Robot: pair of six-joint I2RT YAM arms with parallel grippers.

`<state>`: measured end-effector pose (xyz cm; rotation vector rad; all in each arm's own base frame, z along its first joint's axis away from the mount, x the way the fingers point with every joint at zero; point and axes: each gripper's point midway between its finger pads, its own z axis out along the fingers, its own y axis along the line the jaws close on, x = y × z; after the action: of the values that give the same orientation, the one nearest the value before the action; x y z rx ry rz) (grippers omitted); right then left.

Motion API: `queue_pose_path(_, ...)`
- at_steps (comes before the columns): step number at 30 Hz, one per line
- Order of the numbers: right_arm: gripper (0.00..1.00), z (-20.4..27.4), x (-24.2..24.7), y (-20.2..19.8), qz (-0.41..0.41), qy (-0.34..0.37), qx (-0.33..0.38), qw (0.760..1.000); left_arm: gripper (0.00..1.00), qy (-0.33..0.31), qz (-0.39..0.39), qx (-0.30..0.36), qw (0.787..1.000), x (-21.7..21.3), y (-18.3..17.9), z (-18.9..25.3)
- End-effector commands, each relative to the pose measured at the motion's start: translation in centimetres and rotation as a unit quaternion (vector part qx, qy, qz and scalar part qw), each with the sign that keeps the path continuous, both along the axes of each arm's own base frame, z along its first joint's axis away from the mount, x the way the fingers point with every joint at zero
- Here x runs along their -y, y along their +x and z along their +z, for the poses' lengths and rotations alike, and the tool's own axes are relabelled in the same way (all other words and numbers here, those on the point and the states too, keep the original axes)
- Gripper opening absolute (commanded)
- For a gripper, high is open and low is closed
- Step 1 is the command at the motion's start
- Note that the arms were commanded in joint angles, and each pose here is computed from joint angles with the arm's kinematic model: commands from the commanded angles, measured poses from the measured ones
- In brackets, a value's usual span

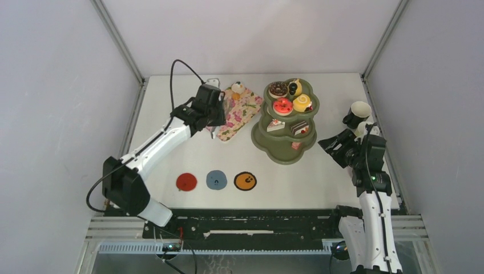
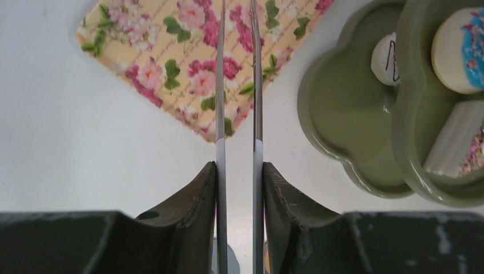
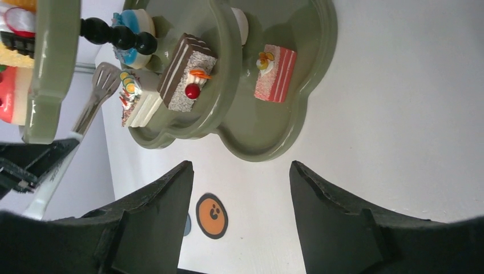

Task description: Serve the afternoon tea

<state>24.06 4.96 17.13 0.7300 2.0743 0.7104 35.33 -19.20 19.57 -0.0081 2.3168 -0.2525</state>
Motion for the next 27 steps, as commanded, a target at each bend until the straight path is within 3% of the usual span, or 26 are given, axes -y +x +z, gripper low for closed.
queue_pose_path(1, 0.71, 2.4, 0.4, 0.2, -0.001, -0.026, 0.034, 0.999, 0.37, -0.010, -0.012, 0.043, 0.999, 0.3, 4.3, 3.3)
queue_pose_path(12, 0.72, 3.8, 2.0, -1.8, -0.036, -0.076, 0.051, 0.995, 0.41, 0.030, -0.049, 0.022, 0.998, 0.8, 11.0, 0.2)
queue_pose_path(27, 0.75, 4.0, 2.9, -2.6, -0.051, -0.104, 0.048, 0.992, 0.47, 0.031, -0.064, -0.023, 0.997, 2.4, 13.4, -5.7)
